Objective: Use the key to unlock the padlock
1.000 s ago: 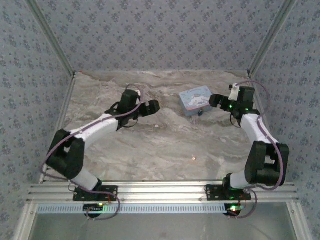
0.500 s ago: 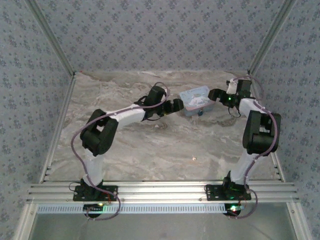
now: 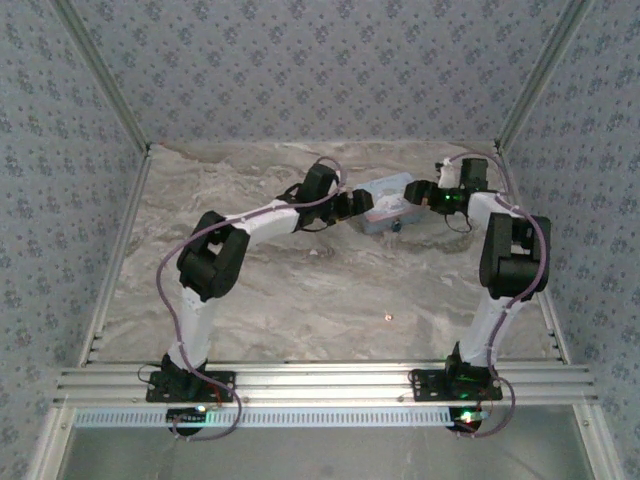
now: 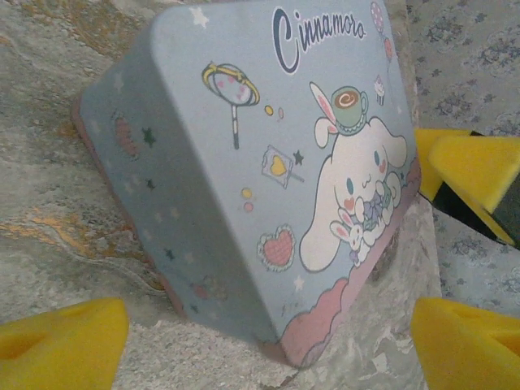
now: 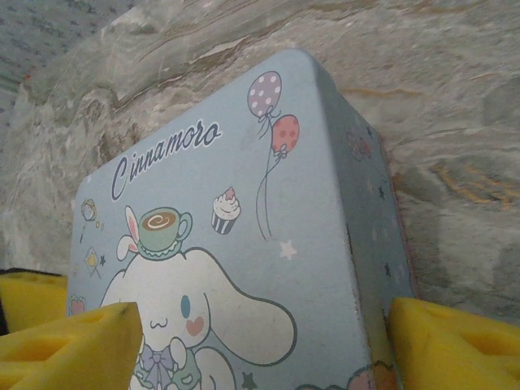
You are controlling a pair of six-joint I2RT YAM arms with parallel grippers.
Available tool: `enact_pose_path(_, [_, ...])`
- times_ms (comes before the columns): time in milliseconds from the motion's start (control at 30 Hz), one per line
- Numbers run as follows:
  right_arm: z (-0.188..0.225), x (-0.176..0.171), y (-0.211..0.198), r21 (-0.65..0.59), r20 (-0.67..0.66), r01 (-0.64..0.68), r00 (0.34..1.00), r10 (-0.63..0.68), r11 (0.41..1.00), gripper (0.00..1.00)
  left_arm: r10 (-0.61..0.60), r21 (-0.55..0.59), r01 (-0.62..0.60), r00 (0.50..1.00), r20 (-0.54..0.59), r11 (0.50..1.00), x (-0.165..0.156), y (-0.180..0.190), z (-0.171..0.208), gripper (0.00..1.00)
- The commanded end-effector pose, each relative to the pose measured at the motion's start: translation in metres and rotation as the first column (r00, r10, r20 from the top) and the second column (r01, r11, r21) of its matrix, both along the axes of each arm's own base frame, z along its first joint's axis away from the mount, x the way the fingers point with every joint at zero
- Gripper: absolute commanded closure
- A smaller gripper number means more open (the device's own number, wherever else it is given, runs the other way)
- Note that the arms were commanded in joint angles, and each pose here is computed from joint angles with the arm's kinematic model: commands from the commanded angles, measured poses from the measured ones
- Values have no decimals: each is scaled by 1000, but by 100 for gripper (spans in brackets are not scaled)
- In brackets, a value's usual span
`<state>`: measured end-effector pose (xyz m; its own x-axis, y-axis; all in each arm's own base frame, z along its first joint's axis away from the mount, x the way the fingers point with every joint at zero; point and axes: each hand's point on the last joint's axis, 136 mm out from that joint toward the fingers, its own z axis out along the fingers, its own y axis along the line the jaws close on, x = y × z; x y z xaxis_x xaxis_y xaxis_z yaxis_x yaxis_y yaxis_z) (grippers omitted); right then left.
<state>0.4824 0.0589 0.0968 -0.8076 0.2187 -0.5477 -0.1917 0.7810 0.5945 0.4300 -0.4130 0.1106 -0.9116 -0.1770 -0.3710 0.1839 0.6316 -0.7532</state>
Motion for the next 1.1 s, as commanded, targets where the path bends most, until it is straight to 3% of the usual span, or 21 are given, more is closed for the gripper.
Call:
enact_pose_path(0, [4,-20,25,30,-15,-75,997,75,997,21,-1,-1,1,1000,1,1000,8,7,4,11])
enact_pose_path(600, [19,-106,129,75,-19,-272,962,274,959,20,90,103,-93,995,31,990,2,90,4,9])
enact_pose_path(800, [14,-116,123,25,-78,-228,970,229,973,19,155,155,-163,986,67,974,3,127,10,2])
enact_pose_path(1067, [10,-158,80,-194,-172,-89,984,56,977,24,186,201,-227,961,203,953,-16,159,44,2])
